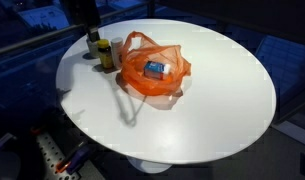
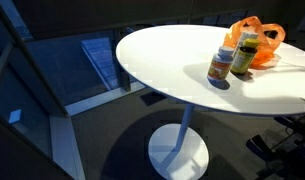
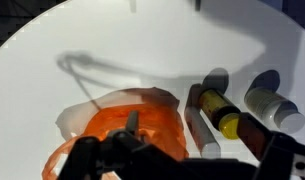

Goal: Put the white and blue bottle in the plastic bag

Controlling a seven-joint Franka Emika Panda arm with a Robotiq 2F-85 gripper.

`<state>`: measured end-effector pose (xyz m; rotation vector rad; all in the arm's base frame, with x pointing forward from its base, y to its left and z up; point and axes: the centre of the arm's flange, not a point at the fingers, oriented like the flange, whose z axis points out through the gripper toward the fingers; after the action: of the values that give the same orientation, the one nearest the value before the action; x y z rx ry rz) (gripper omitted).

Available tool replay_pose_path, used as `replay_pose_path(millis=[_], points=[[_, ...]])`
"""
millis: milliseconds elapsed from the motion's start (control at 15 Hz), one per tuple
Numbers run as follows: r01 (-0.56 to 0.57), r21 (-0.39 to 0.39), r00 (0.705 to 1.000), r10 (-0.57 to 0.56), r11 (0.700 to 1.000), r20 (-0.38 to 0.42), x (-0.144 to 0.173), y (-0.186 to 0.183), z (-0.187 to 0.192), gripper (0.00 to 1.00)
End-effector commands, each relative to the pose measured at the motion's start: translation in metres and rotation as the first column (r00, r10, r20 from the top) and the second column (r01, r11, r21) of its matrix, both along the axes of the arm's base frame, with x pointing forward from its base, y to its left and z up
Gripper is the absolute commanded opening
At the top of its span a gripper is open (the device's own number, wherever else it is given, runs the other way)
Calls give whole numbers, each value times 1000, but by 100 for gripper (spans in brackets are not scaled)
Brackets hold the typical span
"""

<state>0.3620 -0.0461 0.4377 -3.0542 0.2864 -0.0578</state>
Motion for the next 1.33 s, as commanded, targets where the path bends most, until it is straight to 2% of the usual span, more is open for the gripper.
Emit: replay_pose_path(millis=[0,333,667,1267], points=[[17,-10,999,-17,1000,28,12,4,-7,100],[31,-8,998,-30,999,63,46,10,-35,100],[13,3,998,-13,1000,58,71,22,-65,100],[29,43,992,-34,999,120,110,49,-68,100]])
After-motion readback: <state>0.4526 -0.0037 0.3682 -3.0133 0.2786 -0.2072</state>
